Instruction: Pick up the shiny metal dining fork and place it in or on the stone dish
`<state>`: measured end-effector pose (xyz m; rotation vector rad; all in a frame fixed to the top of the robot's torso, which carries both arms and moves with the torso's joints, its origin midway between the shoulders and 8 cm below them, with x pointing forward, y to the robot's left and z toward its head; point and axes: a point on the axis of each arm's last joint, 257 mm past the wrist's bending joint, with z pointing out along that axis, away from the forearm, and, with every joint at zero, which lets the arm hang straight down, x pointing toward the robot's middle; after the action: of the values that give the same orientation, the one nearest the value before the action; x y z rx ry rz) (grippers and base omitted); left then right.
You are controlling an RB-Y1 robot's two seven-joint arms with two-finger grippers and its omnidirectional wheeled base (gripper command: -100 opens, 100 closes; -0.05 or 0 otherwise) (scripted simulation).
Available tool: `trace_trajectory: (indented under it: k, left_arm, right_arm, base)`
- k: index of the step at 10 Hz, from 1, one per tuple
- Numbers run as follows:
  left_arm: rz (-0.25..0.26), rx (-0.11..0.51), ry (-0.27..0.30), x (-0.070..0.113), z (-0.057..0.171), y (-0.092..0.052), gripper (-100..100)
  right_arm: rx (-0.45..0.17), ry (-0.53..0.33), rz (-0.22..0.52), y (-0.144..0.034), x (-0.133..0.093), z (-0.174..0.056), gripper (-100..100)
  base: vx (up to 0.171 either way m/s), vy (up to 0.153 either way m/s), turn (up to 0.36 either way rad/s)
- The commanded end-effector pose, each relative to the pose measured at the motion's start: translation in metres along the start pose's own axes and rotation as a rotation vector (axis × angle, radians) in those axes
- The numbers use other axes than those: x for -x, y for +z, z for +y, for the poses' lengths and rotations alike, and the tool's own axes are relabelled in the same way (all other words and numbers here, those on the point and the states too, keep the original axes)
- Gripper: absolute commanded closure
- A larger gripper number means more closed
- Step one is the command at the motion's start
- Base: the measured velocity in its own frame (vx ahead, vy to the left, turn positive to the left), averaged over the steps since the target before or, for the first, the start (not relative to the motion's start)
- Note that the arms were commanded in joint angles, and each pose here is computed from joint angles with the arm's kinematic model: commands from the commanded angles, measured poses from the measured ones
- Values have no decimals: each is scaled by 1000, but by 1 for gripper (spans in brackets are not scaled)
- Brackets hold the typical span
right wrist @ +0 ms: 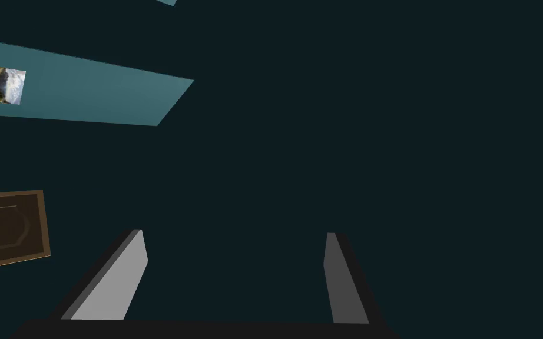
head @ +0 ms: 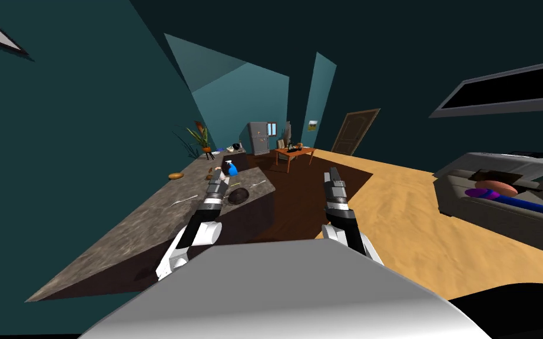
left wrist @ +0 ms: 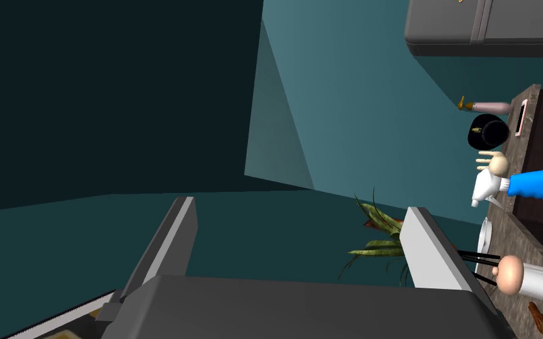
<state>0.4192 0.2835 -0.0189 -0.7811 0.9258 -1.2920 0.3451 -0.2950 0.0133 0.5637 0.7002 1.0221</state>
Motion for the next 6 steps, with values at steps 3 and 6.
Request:
trace_trajectory:
  k: [3,6]
  left_arm:
    - [-7,80,10,15,18,8,-100]
    - [-12,142,14,23,32,10,-100]
  right_arm:
    - [0,0,0,0,0,0,0]
    - [0,0,0,0,0,0,0]
  base:
    - [-2,-37,-156]
    - [5,-28,-138]
